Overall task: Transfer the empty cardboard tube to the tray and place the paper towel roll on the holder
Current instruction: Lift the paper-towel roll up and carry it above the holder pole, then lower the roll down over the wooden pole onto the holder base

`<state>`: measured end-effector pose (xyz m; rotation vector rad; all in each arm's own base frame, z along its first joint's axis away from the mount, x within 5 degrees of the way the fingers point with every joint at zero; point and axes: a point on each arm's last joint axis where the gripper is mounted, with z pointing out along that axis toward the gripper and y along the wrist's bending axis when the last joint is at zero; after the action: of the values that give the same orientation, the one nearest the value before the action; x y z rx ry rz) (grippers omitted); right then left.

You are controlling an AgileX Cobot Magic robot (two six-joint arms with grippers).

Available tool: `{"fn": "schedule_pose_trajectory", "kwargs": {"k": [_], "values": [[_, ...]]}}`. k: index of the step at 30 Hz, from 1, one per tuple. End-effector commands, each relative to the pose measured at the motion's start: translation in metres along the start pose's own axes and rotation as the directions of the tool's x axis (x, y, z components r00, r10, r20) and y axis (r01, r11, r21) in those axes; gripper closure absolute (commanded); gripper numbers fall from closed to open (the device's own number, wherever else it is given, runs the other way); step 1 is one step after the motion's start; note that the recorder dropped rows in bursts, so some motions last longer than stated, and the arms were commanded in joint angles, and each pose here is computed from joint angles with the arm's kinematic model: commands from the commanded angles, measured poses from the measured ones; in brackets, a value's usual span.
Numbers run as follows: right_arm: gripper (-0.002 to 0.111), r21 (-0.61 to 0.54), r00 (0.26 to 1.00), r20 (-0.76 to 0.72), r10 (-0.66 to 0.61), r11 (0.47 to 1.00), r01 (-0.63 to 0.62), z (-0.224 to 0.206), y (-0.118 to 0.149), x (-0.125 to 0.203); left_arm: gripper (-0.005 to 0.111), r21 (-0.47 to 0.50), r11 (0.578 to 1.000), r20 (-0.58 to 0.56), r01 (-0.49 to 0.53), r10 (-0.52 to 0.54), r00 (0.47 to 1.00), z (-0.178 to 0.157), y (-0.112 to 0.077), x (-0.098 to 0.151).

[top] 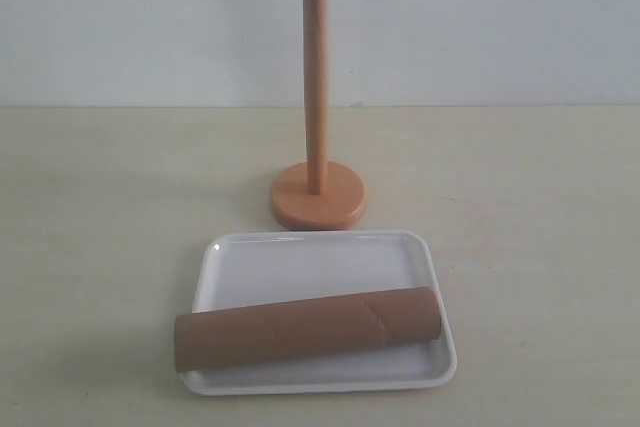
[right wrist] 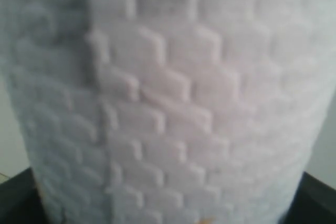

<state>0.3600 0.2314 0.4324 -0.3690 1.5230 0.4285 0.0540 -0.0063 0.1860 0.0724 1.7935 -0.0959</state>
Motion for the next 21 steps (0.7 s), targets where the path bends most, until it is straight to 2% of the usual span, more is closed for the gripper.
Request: {"fn": "schedule_pose_trajectory", "kwargs": {"k": [1,13,18,21], "values": [[0.108,-0.009,1.0,-0.017,0.007,1.0,-0.007,0.01,0.002,0.01,0.103,-0.003,1.0,0.001,0.011,-0.011,1.0,0.0,0.0,0.001],[0.108,-0.017,0.992,-0.127,-0.015,1.0,0.013,0.029,0.004,0.057,0.103,-0.003,1.0,0.001,0.011,-0.011,1.0,0.0,0.0,0.001],[0.108,-0.149,0.979,-0.184,-0.087,0.987,0.06,0.026,0.014,0.095,0.103,-0.003,1.0,0.001,0.011,-0.011,1.0,0.0,0.0,0.001],[0.108,-0.171,0.969,-0.207,-0.132,0.981,0.097,0.024,0.013,0.107,0.103,-0.003,1.0,0.001,0.011,-0.011,1.0,0.0,0.0,0.001]]}}
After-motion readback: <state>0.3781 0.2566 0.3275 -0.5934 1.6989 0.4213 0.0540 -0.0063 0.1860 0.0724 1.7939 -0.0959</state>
